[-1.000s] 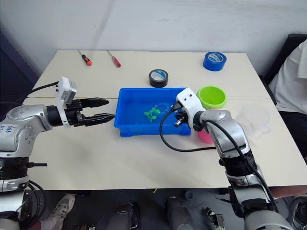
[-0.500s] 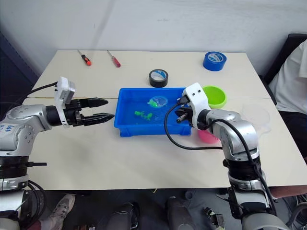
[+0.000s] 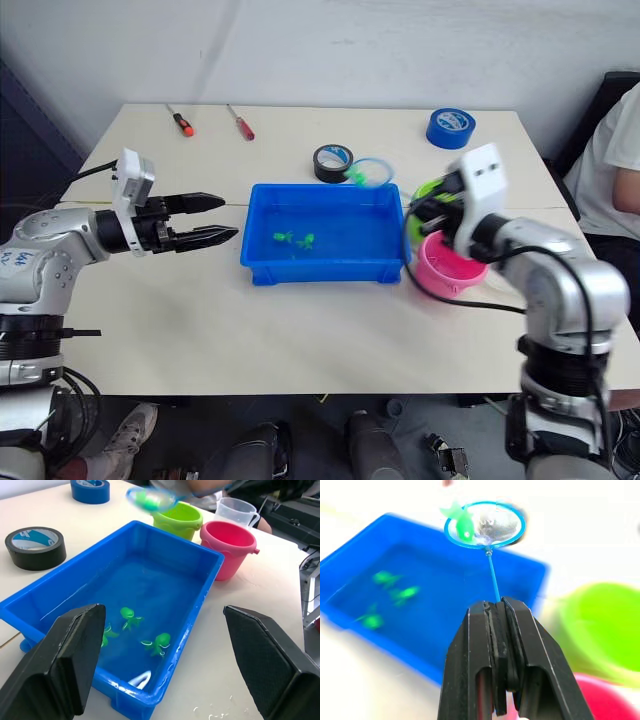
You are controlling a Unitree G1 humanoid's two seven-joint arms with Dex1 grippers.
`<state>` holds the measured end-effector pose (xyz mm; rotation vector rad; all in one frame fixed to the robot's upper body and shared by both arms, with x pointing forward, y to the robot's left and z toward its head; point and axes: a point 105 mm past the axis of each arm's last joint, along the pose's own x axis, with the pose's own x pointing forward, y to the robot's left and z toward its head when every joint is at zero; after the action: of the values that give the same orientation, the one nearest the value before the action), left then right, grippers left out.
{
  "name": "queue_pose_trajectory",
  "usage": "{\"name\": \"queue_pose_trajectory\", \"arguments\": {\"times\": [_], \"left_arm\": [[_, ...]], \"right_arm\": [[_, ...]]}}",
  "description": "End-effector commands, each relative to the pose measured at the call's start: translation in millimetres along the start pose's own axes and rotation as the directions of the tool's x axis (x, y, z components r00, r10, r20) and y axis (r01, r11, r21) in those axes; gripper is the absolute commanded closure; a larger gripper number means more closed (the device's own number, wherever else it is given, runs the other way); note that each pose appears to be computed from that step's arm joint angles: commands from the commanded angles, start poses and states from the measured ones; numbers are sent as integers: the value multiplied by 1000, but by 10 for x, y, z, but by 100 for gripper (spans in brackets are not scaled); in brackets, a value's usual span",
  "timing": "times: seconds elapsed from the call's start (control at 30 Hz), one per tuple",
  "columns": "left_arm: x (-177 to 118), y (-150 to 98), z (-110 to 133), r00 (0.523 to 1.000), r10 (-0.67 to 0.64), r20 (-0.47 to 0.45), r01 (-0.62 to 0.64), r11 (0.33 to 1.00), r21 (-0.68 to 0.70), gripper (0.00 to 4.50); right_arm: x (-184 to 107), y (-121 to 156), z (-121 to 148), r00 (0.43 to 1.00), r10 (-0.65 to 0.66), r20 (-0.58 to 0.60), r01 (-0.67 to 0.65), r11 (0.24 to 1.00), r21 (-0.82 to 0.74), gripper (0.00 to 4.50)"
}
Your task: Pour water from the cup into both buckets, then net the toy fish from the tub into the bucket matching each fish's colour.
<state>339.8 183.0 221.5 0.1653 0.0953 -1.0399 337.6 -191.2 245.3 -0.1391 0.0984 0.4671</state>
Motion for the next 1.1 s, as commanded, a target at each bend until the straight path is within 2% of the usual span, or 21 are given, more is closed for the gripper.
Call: {"name": "queue_pose_trajectory", "arguments": {"times": [0.03,0.2,0.27,0.37,0.57,0.67,0.8,0.9,1.1], "left_arm": [[33,20,83,1000,-4,19,3,999,36,38],[78,48,126,999,-22,28,21,999,48,38],[101,57,138,999,-32,29,30,998,54,38],[134,60,144,999,-44,30,42,997,59,38],[144,70,140,998,-51,27,49,997,63,38],[156,69,140,998,-57,28,56,996,65,38],[192,59,144,997,-68,33,66,996,66,38],[203,57,145,997,-72,34,70,995,66,38],[215,51,146,996,-79,36,76,995,66,38]], "right_arm": [[-162,-186,165,997,-66,49,68,997,-36,450],[-278,-458,89,986,-168,11,168,981,-96,450],[-299,-549,6,979,-201,-24,194,967,-166,450],[-301,-681,-121,958,-278,-70,243,917,-317,450],[-297,-746,-179,938,-338,-80,228,773,-592,450],[-285,-689,-142,936,-348,-53,199,646,-737,450],[-266,-621,-155,930,-367,-24,123,372,-920,450],[-269,-607,-222,929,-369,-27,84,282,-956,450],[-293,-616,-243,925,-380,3,25,54,-998,450]]}}
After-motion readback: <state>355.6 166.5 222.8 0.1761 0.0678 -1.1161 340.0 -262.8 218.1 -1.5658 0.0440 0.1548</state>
